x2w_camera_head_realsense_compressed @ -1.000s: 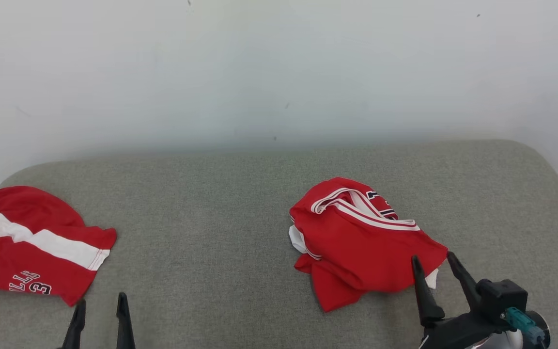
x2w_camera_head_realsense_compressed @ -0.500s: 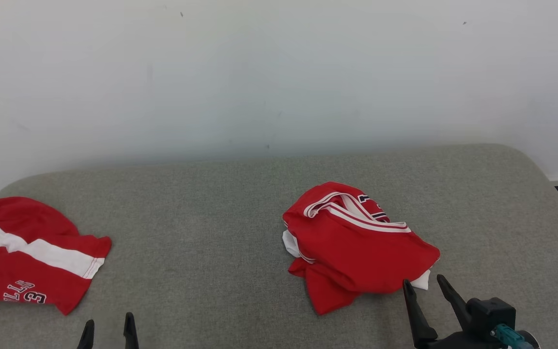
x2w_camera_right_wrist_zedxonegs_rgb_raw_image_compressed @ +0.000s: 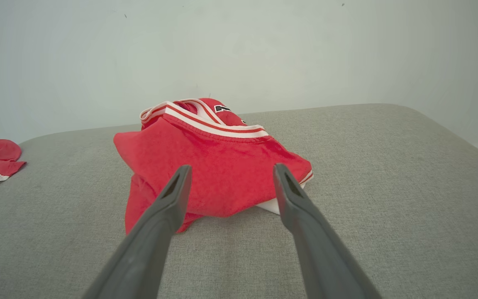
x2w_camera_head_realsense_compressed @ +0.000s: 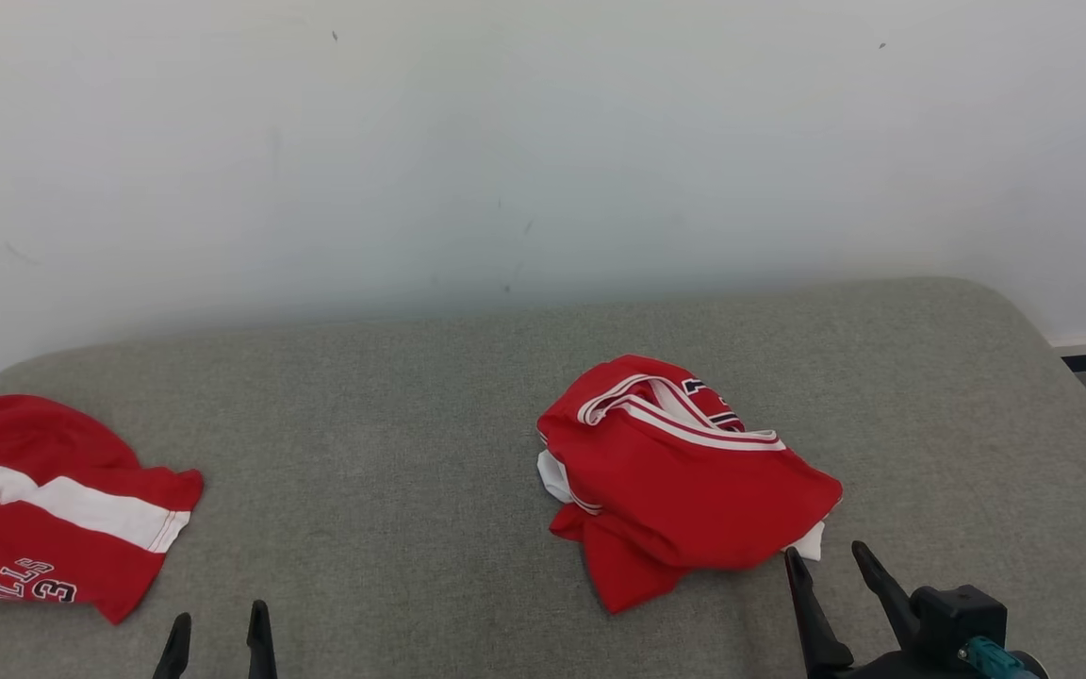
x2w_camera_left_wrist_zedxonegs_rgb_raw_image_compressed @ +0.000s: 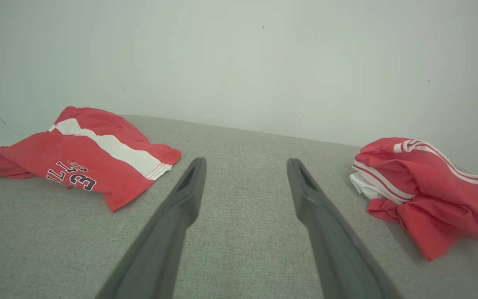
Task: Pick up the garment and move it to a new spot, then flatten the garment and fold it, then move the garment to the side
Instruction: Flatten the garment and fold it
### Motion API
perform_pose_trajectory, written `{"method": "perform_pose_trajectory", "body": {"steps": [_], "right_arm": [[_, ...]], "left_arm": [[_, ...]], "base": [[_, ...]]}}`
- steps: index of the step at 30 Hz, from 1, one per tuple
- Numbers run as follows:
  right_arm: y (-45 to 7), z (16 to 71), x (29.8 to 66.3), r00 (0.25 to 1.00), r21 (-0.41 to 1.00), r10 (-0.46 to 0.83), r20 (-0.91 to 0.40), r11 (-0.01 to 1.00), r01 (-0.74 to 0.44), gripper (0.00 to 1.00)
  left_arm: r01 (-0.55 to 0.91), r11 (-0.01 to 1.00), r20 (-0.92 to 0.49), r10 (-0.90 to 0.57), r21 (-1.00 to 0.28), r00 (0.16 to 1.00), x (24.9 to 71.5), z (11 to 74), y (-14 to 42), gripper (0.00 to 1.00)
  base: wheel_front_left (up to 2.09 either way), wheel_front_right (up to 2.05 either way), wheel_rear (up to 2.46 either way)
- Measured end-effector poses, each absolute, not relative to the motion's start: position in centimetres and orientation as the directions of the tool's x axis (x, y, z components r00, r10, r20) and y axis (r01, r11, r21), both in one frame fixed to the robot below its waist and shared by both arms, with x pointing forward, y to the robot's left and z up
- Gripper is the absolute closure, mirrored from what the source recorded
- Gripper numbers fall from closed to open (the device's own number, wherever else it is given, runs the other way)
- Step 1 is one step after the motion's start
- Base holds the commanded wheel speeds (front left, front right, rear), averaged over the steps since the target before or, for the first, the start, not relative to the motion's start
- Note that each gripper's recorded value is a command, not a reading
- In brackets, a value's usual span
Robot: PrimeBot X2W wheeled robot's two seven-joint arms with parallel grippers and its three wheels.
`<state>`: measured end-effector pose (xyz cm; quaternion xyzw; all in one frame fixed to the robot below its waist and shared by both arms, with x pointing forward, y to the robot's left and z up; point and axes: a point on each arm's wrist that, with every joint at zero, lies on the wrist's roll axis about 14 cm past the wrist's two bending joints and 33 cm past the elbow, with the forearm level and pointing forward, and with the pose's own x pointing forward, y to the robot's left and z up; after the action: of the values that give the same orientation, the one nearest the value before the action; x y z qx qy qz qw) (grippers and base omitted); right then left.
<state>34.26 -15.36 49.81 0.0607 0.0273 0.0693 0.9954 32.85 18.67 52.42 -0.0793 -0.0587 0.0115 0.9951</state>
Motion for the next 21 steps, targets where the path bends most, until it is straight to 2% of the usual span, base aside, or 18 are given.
{"method": "perform_pose_trajectory", "body": {"steps": [17,21], "right_arm": [[-15.6,49.1,34.2,0.989,0.149,0.131,-0.069,0.981,-0.120,0.00],[-14.4,49.6,35.8,0.978,0.124,0.176,-0.111,0.979,-0.162,0.00]], "left_arm": [[0.015,0.984,0.098,0.003,-0.179,0.995,34.0,52.3,17.4,0.00],[0.023,0.983,0.096,-0.005,-0.184,0.995,34.4,52.2,17.0,0.00]], "base": [[0.00,0.00,0.00],[0.00,0.00,0.00]]}}
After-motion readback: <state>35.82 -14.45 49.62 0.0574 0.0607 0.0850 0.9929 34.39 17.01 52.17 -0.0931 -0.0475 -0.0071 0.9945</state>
